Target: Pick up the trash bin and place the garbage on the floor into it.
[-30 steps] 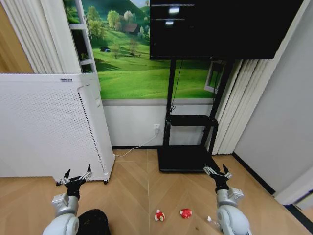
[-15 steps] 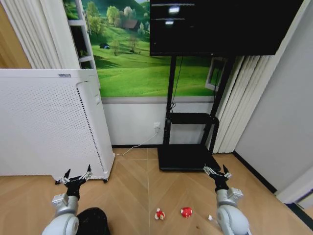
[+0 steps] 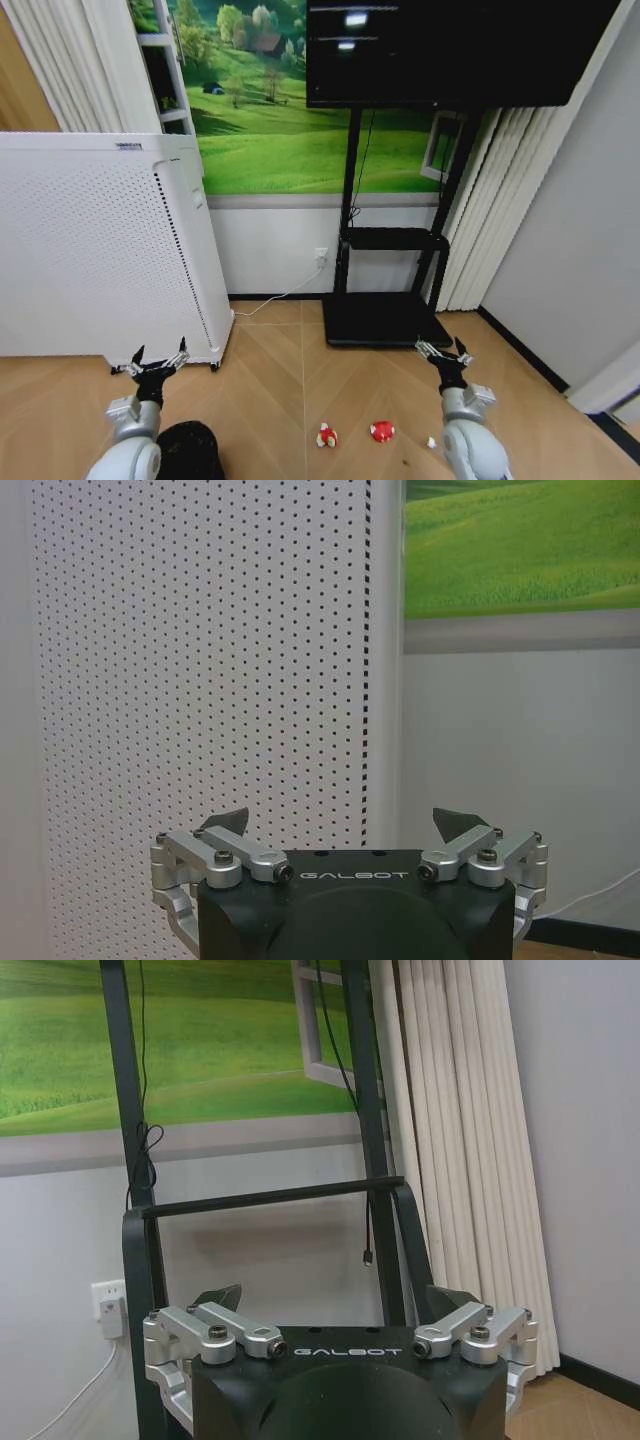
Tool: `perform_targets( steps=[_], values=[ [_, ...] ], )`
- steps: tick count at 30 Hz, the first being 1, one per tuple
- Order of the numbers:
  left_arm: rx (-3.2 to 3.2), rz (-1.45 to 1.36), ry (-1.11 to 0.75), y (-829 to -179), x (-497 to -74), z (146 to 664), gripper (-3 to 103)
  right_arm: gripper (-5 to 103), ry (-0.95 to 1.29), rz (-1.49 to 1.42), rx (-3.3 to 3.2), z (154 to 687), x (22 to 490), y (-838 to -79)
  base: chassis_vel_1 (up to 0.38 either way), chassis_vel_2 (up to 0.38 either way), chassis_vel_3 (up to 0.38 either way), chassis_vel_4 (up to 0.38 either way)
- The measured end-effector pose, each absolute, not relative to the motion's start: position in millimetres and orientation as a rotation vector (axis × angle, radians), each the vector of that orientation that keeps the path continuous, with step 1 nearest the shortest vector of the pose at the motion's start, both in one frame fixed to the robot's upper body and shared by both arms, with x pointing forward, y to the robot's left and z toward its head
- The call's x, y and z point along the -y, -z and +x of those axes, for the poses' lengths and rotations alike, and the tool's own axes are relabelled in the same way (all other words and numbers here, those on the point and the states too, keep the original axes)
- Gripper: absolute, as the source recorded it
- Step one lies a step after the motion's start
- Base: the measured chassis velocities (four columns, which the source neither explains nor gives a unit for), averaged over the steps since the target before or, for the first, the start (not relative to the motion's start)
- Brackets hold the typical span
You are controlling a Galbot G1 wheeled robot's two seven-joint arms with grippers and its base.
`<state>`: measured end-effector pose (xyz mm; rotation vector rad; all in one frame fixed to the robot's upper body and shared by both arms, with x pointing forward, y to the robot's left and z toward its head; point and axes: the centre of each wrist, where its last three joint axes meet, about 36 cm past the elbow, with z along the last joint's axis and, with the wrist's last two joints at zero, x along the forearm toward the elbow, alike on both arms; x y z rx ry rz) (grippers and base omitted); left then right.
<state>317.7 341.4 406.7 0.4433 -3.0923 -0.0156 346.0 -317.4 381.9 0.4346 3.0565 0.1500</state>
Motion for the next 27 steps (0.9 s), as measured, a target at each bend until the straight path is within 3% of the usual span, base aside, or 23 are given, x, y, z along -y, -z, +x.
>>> perform_targets(
  steps=[27],
  values=[
    [3.082,0.485,0.049,-400.7,-341.5,320.2,100,100,-0.154,0.434,-3.057,348.7,316.7,-377.7,0.000,0.000,0.000,0.000]
  ],
)
